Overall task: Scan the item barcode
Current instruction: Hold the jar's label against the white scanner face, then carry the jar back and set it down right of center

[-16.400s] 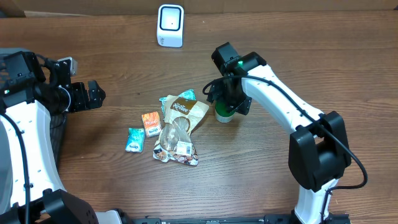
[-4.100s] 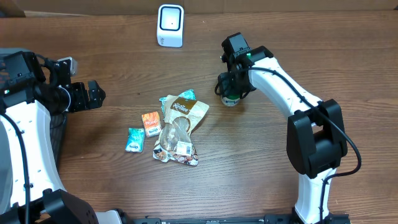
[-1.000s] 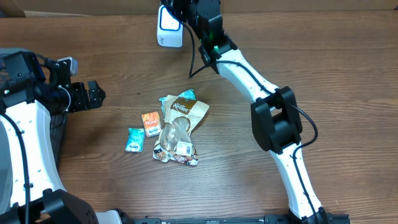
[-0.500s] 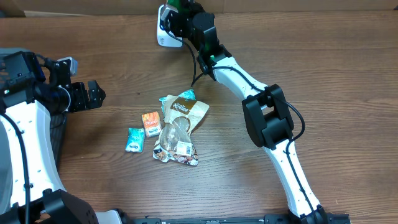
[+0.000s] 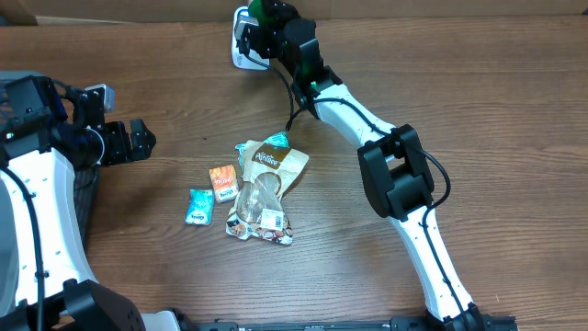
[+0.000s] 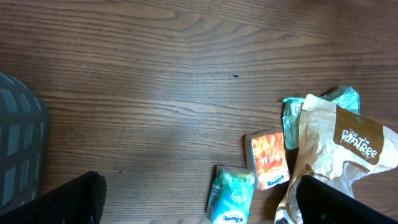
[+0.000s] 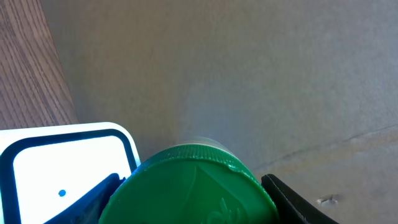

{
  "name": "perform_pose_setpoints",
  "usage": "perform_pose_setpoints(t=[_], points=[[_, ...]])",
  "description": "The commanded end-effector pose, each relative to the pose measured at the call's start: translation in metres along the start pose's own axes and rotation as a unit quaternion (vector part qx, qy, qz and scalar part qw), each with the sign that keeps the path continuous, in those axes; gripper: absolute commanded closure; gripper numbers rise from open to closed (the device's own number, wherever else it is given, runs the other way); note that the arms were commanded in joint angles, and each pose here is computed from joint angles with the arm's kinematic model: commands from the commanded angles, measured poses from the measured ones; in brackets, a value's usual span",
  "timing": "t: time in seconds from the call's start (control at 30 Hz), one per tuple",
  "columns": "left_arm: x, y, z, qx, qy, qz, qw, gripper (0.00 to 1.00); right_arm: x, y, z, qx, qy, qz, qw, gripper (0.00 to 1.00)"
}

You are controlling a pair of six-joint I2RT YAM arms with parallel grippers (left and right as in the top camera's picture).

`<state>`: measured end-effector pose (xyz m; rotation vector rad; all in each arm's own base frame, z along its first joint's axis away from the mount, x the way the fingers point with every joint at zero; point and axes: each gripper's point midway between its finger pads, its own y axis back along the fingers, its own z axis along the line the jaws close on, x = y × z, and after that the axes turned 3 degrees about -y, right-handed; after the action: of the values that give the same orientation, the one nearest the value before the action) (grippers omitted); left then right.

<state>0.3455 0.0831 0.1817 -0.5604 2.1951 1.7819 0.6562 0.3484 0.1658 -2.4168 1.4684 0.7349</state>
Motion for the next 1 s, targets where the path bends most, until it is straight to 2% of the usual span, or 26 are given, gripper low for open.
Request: perform_pose_setpoints(t=[0.0,0.17,0.4,0.5,0.63,0.73,0.77,0.87,0.97], points=[[-0.007,0.004,-0.005,0.006,-0.017,-0.010,1.000,0.00,-0.023,0.003,-0.031,0.032,-0.007,-0.023,0.999,0.51],[-0.007,0.004,-0.005,0.006,-0.017,-0.010,1.000,0.00,-0.049,0.013,-0.065,0.053,-0.111,-0.049,0.991,0.51],[-0.007,0.004,-0.005,0.006,-0.017,-0.010,1.000,0.00,-0.105,0.054,-0.137,0.032,-0.282,-0.057,0.957,0.51],[-0.007,0.004,-0.005,0.006,-0.017,-0.010,1.000,0.00,-0.137,0.099,-0.158,-0.051,-0.391,-0.036,0.918,0.51],[-0.007,0.004,-0.005,0.006,-0.017,-0.010,1.000,0.00,-0.147,0.163,-0.152,-0.167,-0.460,0.031,0.871,0.51],[-0.007,0.004,-0.005,0.006,-0.017,-0.010,1.000,0.00,-0.133,0.213,-0.139,-0.232,-0.474,0.106,0.843,0.54],[-0.007,0.004,-0.005,0.006,-0.017,-0.010,1.000,0.00,-0.117,0.235,-0.131,-0.249,-0.480,0.156,0.827,0.56],[-0.007,0.004,-0.005,0.006,-0.017,-0.010,1.000,0.00,-0.081,0.261,-0.111,-0.266,-0.487,0.247,0.795,0.54],[-0.007,0.004,-0.005,0.006,-0.017,-0.010,1.000,0.00,-0.025,0.287,-0.085,-0.255,-0.502,0.376,0.736,0.53]])
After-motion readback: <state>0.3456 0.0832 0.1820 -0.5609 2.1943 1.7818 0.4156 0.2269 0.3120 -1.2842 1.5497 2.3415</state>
